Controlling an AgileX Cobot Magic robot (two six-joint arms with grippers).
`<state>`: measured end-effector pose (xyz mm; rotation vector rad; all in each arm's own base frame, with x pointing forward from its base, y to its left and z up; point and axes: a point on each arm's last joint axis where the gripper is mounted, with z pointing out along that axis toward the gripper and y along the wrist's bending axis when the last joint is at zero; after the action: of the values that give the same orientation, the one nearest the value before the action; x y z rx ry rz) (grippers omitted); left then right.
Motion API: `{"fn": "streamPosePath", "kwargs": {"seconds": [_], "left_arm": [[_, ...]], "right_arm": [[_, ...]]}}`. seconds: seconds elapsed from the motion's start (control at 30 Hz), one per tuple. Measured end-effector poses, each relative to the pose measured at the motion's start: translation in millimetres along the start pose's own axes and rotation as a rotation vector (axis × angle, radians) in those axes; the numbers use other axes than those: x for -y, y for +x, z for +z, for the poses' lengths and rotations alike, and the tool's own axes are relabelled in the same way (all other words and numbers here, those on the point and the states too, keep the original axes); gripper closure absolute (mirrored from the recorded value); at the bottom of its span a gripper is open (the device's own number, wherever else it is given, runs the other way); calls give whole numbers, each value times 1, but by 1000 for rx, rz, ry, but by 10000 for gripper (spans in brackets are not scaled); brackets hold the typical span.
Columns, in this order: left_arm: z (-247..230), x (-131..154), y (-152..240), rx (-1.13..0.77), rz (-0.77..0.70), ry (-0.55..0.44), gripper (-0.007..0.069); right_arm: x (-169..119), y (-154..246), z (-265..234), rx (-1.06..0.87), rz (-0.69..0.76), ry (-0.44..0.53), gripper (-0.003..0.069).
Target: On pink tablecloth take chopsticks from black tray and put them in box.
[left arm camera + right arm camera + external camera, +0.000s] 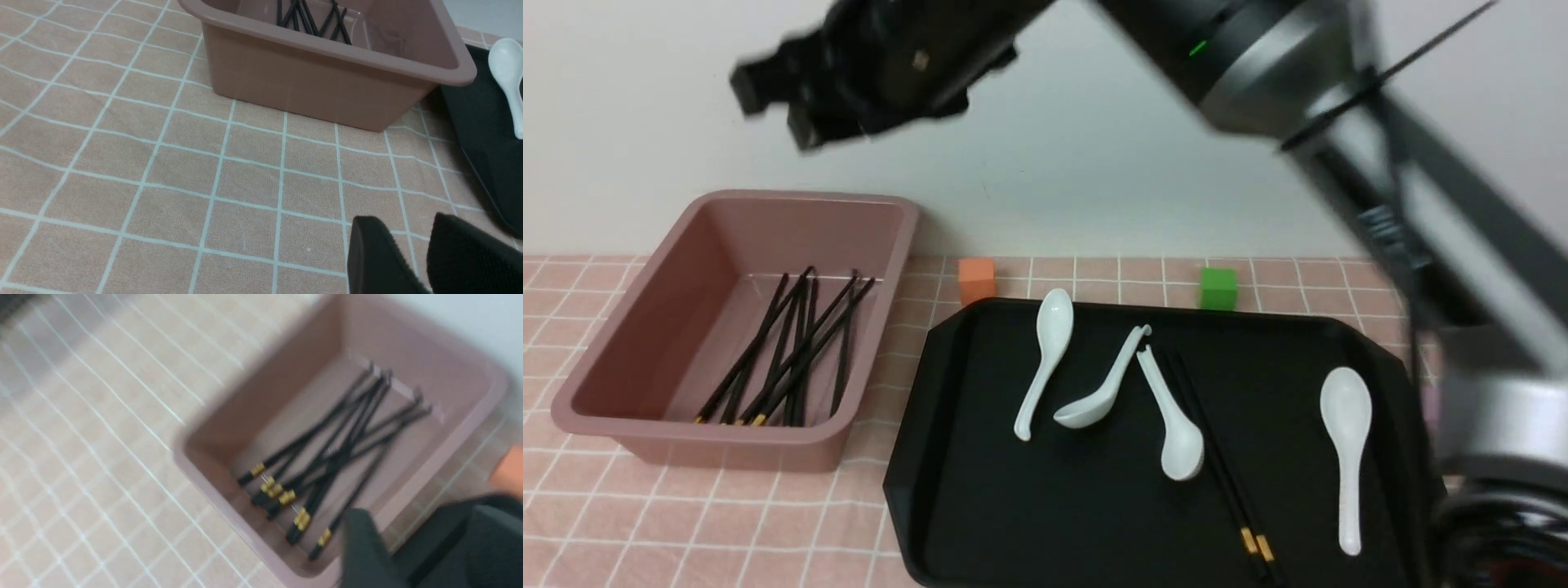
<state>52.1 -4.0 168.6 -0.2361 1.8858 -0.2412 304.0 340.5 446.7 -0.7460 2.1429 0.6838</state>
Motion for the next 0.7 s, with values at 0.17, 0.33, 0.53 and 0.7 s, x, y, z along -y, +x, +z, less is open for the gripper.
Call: {"fn": "streamPosePath", "kwargs": {"seconds": [0.17,0.33,0.53,0.7], "left_arm": [[0,0,0,0,0,0,400],[0,0,0,0,0,0,396],[0,0,0,0,0,0,396],[0,0,0,0,0,0,389]], "right_arm": [[-14,0,-59,-12,-26,-81,595],[-15,36,-102,-139,-28,-94,673],[3,101,-111,-343,-18,-3,675],[16,152,-111,-490,-10,45,675]]}}
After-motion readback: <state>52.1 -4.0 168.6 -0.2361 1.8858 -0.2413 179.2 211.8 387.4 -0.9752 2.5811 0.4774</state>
